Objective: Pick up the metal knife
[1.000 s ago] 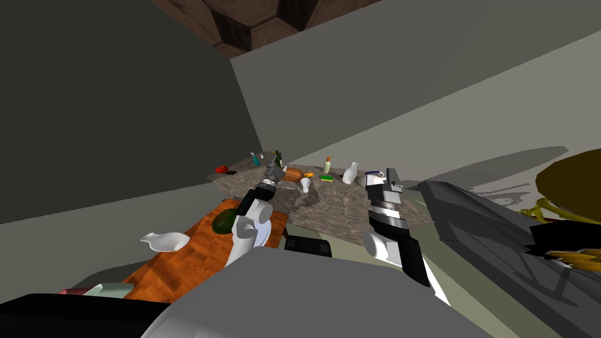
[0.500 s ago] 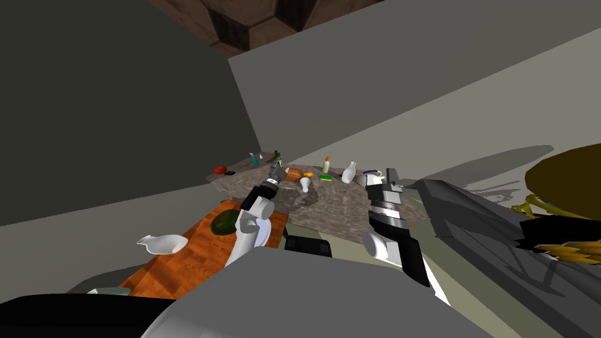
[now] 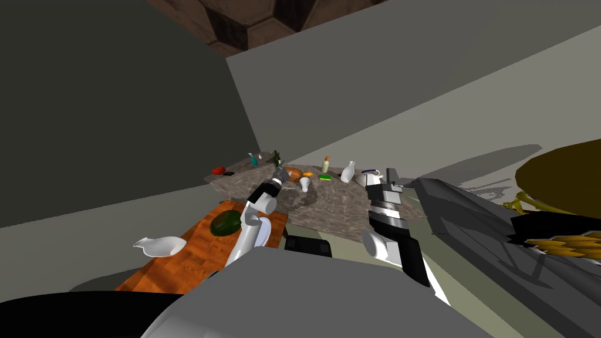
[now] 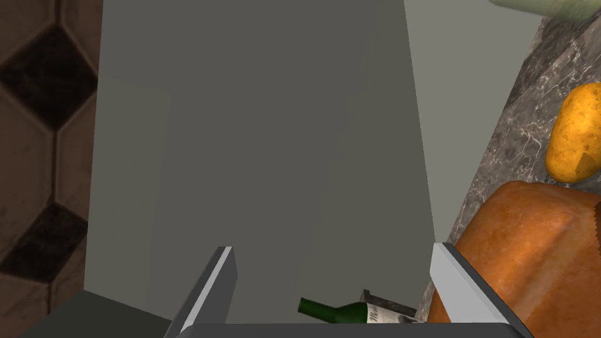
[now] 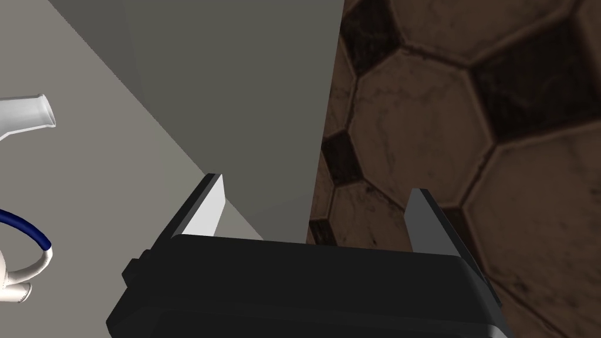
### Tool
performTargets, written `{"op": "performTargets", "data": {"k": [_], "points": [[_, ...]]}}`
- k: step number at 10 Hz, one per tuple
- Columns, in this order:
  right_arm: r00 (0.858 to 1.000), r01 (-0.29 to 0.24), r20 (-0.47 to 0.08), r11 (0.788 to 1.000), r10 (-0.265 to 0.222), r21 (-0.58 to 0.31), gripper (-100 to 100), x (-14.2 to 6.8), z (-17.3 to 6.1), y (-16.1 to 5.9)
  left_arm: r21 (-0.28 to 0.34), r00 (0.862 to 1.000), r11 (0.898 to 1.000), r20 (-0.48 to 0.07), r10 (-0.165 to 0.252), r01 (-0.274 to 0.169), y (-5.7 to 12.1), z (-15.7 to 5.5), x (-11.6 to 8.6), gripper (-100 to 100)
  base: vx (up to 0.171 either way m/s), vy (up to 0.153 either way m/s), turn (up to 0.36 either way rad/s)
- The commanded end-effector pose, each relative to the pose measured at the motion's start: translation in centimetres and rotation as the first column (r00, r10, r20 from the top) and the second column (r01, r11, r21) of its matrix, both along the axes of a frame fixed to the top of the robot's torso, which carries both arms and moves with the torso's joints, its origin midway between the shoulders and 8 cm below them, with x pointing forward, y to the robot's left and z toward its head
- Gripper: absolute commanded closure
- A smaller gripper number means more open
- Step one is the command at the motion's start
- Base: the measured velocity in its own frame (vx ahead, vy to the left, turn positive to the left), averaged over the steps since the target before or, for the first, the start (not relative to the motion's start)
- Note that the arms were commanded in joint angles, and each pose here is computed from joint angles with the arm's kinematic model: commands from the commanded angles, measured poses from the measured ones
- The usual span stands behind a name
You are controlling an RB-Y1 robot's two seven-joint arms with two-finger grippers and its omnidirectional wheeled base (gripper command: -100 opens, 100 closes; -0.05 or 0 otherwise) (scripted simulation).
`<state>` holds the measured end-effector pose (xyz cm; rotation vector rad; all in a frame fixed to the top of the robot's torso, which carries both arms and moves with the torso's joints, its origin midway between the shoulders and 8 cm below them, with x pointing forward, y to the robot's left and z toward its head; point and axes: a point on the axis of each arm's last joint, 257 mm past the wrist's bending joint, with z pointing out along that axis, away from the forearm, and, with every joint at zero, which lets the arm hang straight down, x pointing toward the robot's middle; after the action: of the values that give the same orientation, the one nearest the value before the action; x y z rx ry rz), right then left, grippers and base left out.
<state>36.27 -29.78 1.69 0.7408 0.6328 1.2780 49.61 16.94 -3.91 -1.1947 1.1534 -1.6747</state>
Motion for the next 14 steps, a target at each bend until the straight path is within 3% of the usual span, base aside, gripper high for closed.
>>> {"op": "performTargets", "data": {"k": [1, 2, 11, 14], "points": [[1.000, 0.000, 0.000, 1.000, 0.000, 0.000, 0, 0.0, 0.0, 0.0, 0.005, 1.000, 1.000, -0.009, -0.002, 0.002, 0.0, -0.3, 0.1, -100, -0.013, 0.014, -0.044], [1.000, 0.000, 0.000, 1.000, 0.000, 0.000, 0, 0.0, 0.0, 0.0, 0.037, 0.998, 0.999, -0.063, -0.010, 0.013, -0.3, -2.1, 1.1, -100, -0.017, 0.017, -0.055], [1.000, 0.000, 0.000, 1.000, 0.000, 0.000, 0, 0.0, 0.0, 0.0, 0.037, 0.998, 0.999, -0.063, -0.010, 0.013, -0.3, -2.1, 1.1, -100, -0.001, 0.002, -0.005], [1.000, 0.000, 0.000, 1.000, 0.000, 0.000, 0, 0.0, 0.0, 0.0, 0.049, 0.992, 0.999, -0.126, -0.017, 0.023, 0.0, -3.5, 1.8, -100, -0.012, 0.012, -0.040]]}}
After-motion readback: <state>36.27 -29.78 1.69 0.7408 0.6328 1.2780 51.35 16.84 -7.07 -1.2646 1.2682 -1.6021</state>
